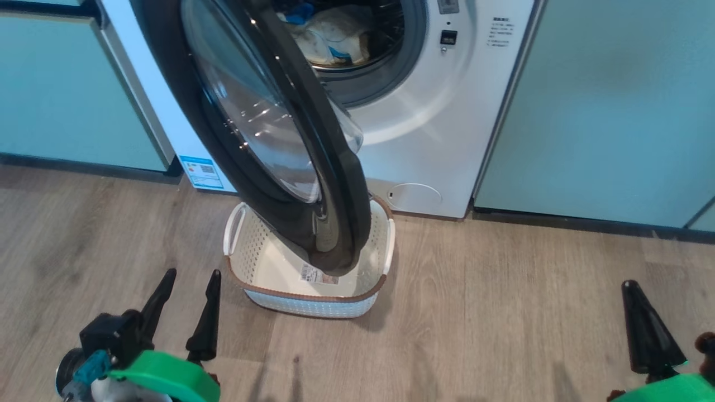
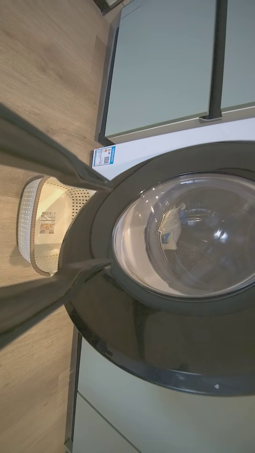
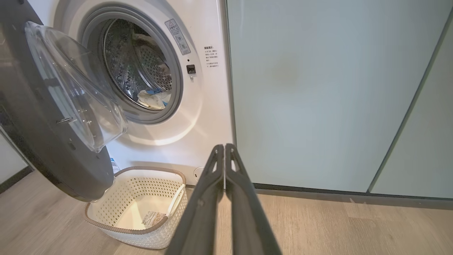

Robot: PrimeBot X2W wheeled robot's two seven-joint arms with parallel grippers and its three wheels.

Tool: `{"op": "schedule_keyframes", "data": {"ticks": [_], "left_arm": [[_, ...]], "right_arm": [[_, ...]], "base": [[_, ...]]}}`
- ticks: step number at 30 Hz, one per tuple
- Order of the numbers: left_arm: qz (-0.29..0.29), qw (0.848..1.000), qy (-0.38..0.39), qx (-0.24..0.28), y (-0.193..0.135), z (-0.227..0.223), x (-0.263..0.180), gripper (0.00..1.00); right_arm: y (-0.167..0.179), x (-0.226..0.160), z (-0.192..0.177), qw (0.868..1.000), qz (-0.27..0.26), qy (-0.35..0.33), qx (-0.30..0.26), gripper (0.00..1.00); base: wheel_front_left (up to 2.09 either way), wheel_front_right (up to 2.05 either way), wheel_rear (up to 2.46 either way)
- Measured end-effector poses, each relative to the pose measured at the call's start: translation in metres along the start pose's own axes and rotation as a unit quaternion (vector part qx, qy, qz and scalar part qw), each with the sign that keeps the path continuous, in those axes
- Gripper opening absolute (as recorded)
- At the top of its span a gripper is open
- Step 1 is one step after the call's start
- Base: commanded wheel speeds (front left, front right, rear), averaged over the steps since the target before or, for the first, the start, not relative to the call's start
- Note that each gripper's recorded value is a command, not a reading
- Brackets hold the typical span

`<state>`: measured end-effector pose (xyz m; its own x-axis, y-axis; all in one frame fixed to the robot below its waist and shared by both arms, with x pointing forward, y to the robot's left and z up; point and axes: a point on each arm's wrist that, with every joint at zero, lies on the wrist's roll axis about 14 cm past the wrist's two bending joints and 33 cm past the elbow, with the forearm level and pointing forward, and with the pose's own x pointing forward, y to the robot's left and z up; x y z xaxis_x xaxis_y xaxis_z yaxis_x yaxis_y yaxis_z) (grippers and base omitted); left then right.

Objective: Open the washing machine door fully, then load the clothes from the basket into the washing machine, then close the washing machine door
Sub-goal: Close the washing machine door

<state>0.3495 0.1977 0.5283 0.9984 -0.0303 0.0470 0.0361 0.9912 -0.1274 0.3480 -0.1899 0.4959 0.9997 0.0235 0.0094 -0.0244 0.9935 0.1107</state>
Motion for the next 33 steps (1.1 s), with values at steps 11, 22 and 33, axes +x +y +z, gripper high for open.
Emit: {"op": "schedule_keyframes", "data": {"ticks": [11,22,33], "left_arm": [[0.036,0.999,-0.007,0.0,0.021,0.005,-0.029,1.0],[0.1,0.995,-0.007,0.0,0.052,0.005,-0.071,1.0],[0.116,0.993,-0.025,0.0,0.059,0.013,-0.077,1.0]], "right_arm": [[0.057,0.018,-0.017,0.996,0.088,0.025,0.009,0.0],[0.153,0.074,0.023,0.976,0.213,-0.038,0.018,0.0],[0.231,0.092,0.178,0.914,0.308,-0.262,0.037,0.0]], "base": [[0.0,0.0,0.0],[0.0,0.0,0.0],[0.0,0.0,0.0]]}}
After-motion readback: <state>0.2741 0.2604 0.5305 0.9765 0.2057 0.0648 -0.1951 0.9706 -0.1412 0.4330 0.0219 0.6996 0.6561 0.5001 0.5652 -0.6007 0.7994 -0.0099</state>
